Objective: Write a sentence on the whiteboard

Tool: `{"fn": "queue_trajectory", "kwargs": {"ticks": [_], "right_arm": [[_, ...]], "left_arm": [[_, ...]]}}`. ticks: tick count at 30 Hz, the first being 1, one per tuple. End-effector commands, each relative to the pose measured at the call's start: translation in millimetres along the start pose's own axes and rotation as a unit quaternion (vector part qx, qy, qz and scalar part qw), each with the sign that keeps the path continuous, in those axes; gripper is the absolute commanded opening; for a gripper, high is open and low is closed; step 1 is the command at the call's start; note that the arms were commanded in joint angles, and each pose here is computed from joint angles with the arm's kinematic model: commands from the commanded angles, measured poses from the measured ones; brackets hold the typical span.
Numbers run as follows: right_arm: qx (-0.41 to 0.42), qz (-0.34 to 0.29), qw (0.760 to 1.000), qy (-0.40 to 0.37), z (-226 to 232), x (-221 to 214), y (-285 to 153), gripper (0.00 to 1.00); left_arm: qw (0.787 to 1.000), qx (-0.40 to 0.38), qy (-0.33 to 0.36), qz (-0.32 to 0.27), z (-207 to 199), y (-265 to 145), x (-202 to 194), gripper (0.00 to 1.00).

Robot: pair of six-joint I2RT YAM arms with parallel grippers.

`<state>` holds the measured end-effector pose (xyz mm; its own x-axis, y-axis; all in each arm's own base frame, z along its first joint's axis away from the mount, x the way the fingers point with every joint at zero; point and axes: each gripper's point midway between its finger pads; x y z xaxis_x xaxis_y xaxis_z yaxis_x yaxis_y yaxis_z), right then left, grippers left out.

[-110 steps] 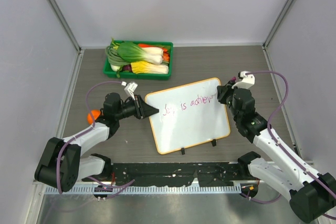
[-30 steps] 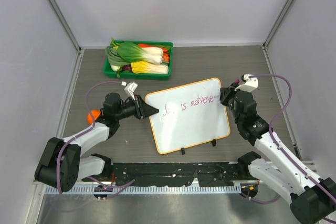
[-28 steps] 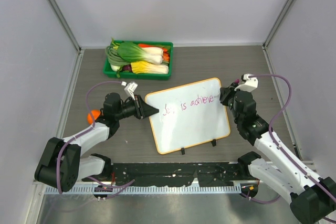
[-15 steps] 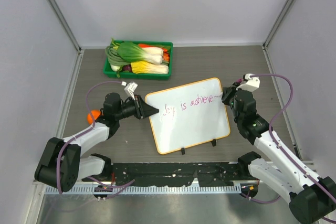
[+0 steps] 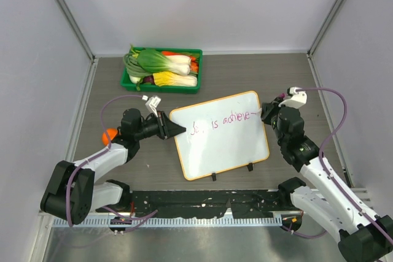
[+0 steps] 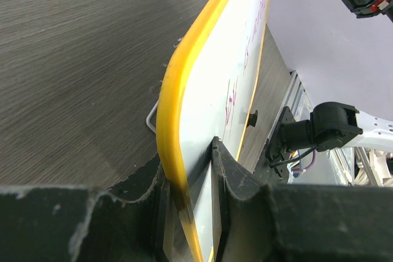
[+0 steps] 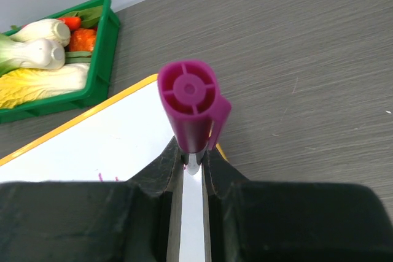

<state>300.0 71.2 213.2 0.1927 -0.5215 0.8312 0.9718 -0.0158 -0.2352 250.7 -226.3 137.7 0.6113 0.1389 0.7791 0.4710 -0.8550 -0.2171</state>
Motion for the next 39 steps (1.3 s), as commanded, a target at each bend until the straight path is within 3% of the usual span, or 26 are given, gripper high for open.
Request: {"fn": "queue_trajectory", "kwargs": {"ticks": [1,5,16,23,39], "right_arm": [[0.077,-0.009,0.997,0.010,36.8,24.9,-11.8,0.01],[0.141,0.012,0.990,0.014,59.2,18.4,-19.1,0.01],[0.209,0.047,0.977,0.009,76.1,-12.7,-30.8,0.01],[0.294,0.078,0.952,-0.018,103.4,-44.8,-52.6,0.01],[0.316,0.113,0.941,-0.039,115.3,-87.2,-62.7,0.01]], "left_arm": [[0.996,0.079,0.047,0.021,38.0,-4.2,-22.2,0.00],[0.995,0.082,0.048,0.019,38.2,-5.0,-21.7,0.00],[0.995,0.080,0.046,0.022,38.9,-3.8,-22.9,0.00],[0.995,0.082,0.045,0.023,39.7,-3.7,-23.5,0.00],[0.996,0.079,0.044,0.023,38.7,-3.5,-23.1,0.00]]}}
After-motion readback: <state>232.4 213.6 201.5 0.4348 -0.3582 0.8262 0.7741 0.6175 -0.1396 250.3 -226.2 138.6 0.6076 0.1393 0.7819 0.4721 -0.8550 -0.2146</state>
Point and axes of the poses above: each gripper's point midway between its finger pads, its own y axis out along the fingers, its own z axis along the line the jaws close on, x = y × z, and after that the axes turned 10 degrees about y, right-handed
